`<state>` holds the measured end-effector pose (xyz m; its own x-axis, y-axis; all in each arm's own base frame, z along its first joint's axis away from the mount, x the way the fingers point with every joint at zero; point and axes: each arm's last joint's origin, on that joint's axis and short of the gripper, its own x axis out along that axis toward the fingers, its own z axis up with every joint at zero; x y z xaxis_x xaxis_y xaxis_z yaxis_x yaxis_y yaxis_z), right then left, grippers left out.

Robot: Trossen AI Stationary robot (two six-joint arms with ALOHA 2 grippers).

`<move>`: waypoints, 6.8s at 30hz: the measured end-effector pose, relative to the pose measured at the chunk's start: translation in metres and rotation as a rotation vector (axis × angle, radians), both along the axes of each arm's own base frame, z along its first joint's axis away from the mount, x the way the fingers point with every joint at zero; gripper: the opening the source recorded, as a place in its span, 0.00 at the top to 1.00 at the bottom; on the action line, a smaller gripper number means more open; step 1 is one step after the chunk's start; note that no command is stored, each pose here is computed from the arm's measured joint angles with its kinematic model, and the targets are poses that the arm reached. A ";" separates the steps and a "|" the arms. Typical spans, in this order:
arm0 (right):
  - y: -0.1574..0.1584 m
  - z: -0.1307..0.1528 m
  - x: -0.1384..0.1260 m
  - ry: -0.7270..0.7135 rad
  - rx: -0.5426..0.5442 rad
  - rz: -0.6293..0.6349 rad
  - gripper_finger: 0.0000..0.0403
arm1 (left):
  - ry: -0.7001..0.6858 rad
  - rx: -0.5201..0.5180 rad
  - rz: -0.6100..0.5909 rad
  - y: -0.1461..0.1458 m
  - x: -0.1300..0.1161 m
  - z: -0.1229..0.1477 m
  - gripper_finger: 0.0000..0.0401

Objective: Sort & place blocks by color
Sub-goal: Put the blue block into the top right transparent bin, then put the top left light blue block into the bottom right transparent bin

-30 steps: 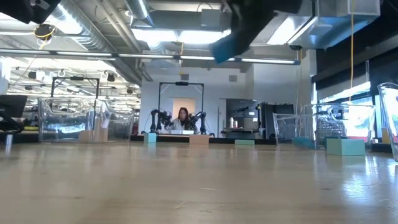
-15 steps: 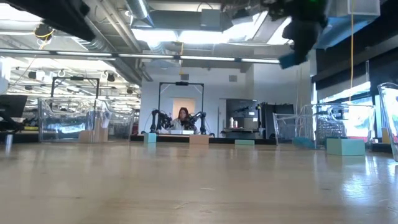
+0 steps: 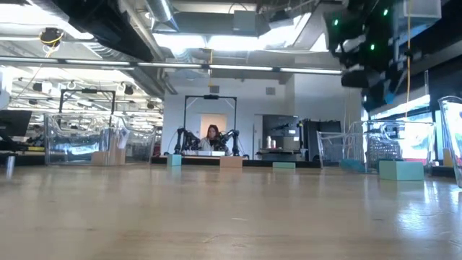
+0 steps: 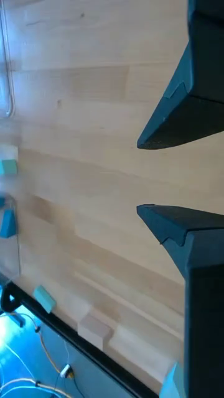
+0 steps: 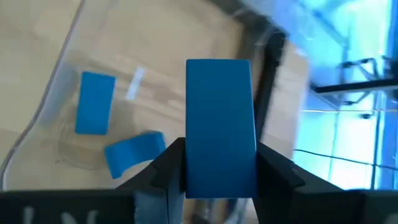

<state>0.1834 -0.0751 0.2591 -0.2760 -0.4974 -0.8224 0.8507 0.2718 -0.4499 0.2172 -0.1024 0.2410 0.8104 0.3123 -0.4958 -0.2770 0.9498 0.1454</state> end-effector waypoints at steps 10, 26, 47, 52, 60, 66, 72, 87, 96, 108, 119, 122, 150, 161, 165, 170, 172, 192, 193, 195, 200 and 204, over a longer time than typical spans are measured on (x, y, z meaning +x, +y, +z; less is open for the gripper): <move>-0.026 -0.050 0.001 -0.150 0.113 0.035 0.67 | 0.022 -0.033 -0.044 -0.001 0.000 -0.001 0.63; -0.029 -0.064 -0.006 -0.158 0.155 0.002 0.66 | 0.031 -0.052 -0.064 -0.002 0.000 -0.001 0.63; -0.031 -0.045 0.009 -0.207 0.282 0.285 0.63 | 0.038 -0.064 -0.079 -0.003 0.000 -0.001 0.63; -0.037 -0.018 0.020 -0.256 0.232 0.350 0.72 | 0.038 -0.064 -0.078 -0.003 0.000 -0.001 0.63; -0.028 0.029 0.042 -0.340 0.151 0.527 0.94 | 0.039 -0.063 -0.078 -0.003 0.000 -0.002 0.63; 0.007 0.044 0.058 -0.302 0.108 0.756 0.98 | 0.040 -0.063 -0.077 -0.003 0.000 -0.002 0.63; 0.049 0.043 0.064 -0.264 0.142 0.922 0.99 | 0.044 -0.075 -0.085 -0.003 0.000 -0.002 0.63; 0.093 0.017 0.051 -0.131 0.315 1.093 0.96 | 0.055 -0.096 -0.113 -0.005 -0.001 -0.002 0.63; 0.092 0.011 0.051 -0.112 0.290 1.084 0.79 | 0.056 -0.097 -0.122 -0.006 -0.002 -0.002 0.63; 0.093 0.012 0.058 -0.167 0.264 1.100 0.53 | 0.054 -0.106 -0.117 -0.006 -0.002 -0.002 0.63; 0.095 0.023 0.081 -0.342 0.101 1.278 0.51 | 0.012 -0.105 0.022 0.012 0.007 -0.001 0.63; 0.096 0.030 0.090 -0.455 0.030 1.277 0.51 | 0.014 -0.111 0.044 0.018 0.009 -0.001 0.63; 0.060 -0.001 0.149 -0.456 -0.204 1.262 0.55 | 0.042 -0.129 0.206 0.063 0.020 -0.003 0.63; 0.058 -0.027 0.166 -0.338 -0.239 1.287 0.55 | 0.109 0.051 0.212 0.096 0.025 -0.001 0.63; 0.058 -0.027 0.166 -0.352 -0.234 1.272 0.55 | 0.100 0.059 0.271 0.127 0.027 0.001 0.63; 0.058 -0.028 0.166 -0.351 -0.230 1.271 0.55 | -0.013 -0.081 0.392 0.172 0.024 0.006 0.63; 0.058 -0.028 0.166 -0.355 -0.228 1.266 0.55 | -0.046 -0.115 0.459 0.190 0.020 0.007 0.63; 0.059 -0.026 0.167 -0.406 -0.226 1.226 0.55 | -0.261 -0.254 0.554 0.273 -0.011 0.026 0.63; 0.059 -0.026 0.167 -0.407 -0.227 1.226 0.55 | -0.253 -0.231 0.540 0.275 -0.008 0.030 0.63; 0.058 -0.026 0.167 -0.408 -0.228 1.225 0.55 | -0.235 -0.182 0.509 0.282 0.002 0.039 0.63; 0.058 -0.026 0.167 -0.408 -0.228 1.225 0.55 | -0.017 -0.205 0.444 0.296 0.023 0.044 0.63; 0.058 -0.026 0.167 -0.408 -0.229 1.225 0.55 | 0.155 -0.261 0.523 0.307 0.033 0.035 0.63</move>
<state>0.3503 -0.0166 0.2330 0.6988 -0.3848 -0.6029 0.1932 0.9132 -0.3589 0.2500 0.2042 0.2763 0.4940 0.5019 -0.7099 -0.7110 0.7032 0.0023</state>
